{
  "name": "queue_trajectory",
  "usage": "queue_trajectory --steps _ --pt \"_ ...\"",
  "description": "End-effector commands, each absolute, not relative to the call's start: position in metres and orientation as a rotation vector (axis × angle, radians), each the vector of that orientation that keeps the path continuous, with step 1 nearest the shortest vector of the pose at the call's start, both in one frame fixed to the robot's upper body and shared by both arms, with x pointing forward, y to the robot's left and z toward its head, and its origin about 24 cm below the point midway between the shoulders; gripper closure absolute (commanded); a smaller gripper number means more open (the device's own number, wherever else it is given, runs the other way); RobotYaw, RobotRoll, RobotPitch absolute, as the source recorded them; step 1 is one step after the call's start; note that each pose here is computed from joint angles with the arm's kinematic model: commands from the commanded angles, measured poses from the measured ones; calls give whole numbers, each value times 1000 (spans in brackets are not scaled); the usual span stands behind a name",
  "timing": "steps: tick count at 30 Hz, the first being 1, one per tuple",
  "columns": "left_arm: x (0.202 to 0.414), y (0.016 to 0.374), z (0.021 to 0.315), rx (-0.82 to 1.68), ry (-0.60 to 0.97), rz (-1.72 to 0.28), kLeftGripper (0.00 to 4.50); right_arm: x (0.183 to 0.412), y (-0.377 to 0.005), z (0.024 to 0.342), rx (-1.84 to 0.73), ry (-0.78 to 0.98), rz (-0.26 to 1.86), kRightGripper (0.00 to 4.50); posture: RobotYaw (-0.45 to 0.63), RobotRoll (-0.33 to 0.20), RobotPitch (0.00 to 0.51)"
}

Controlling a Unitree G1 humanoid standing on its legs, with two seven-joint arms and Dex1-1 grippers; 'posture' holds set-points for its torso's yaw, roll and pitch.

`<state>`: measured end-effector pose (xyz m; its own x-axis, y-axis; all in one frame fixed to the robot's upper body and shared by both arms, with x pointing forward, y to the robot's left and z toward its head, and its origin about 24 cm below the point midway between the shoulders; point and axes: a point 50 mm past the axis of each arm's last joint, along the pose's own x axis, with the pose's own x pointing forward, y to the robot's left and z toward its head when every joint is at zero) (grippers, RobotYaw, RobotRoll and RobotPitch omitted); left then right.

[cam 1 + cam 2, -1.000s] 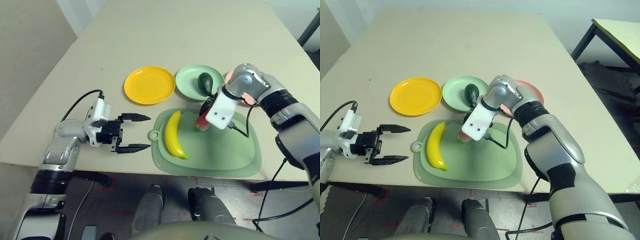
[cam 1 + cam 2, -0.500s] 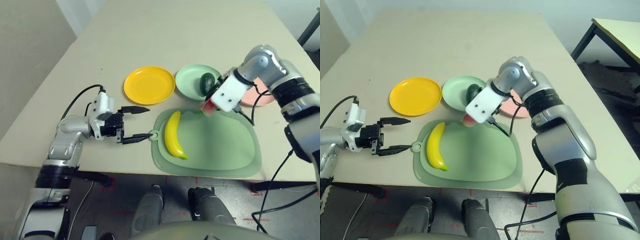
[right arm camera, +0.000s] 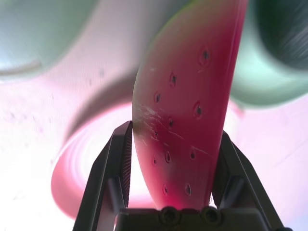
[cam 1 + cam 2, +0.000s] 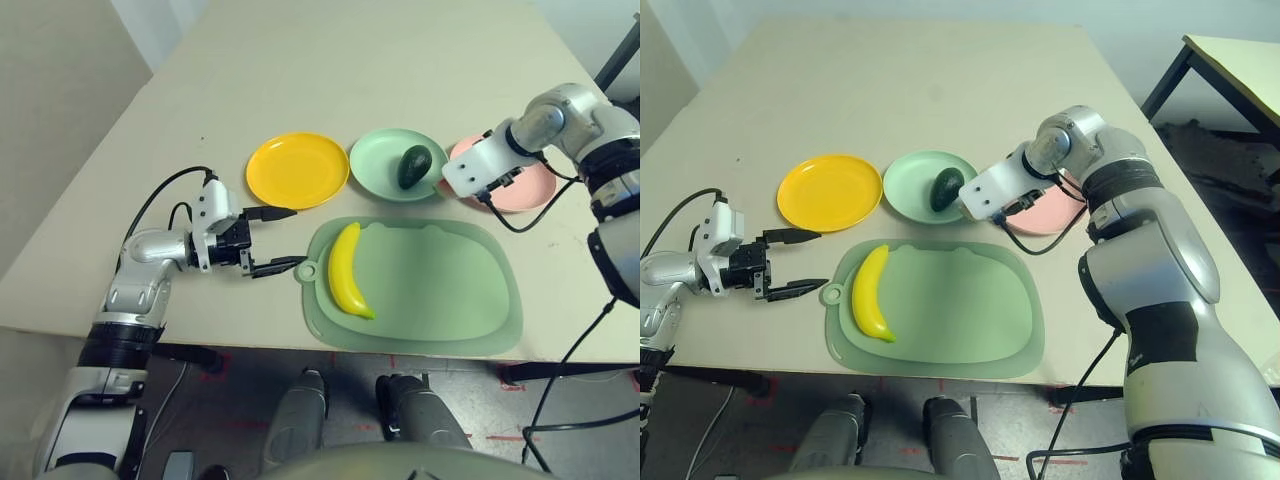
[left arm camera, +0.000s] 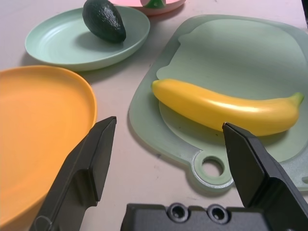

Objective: Place the fruits into color-matched plates.

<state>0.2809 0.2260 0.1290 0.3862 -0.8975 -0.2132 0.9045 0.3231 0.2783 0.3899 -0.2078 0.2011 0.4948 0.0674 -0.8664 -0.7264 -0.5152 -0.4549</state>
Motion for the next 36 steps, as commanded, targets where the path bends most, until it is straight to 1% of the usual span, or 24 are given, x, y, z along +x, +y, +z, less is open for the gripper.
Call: queue_trajectory --steps 1,10,21,23,24,27,28,33,36 --pt "278 228 126 388 55 -1179 0 391 -221 197 -1888 618 1041 2277 57 0 148" --pt "277 232 129 409 52 -1169 0 395 -231 193 -1914 660 931 2277 61 0 155" --pt "275 231 126 421 59 -1183 0 394 -241 187 -1913 696 885 2277 58 0 159" --pt "275 232 126 422 60 -1182 0 393 -243 186 -1919 700 882 1518 58 0 159" --pt "275 232 126 423 60 -1181 0 393 -243 186 -1921 700 882 1280 58 0 159" --pt "275 233 126 423 62 -1179 0 393 -242 187 -1914 691 884 193 58 0 158" --pt "275 233 126 424 63 -1179 0 394 -242 187 -1912 688 884 36 58 0 158" --pt "274 232 125 428 62 -1195 0 395 -237 199 -1886 640 881 36 60 0 157" --pt "273 233 125 431 62 -1195 0 396 -233 213 -1839 586 872 36 54 0 156"
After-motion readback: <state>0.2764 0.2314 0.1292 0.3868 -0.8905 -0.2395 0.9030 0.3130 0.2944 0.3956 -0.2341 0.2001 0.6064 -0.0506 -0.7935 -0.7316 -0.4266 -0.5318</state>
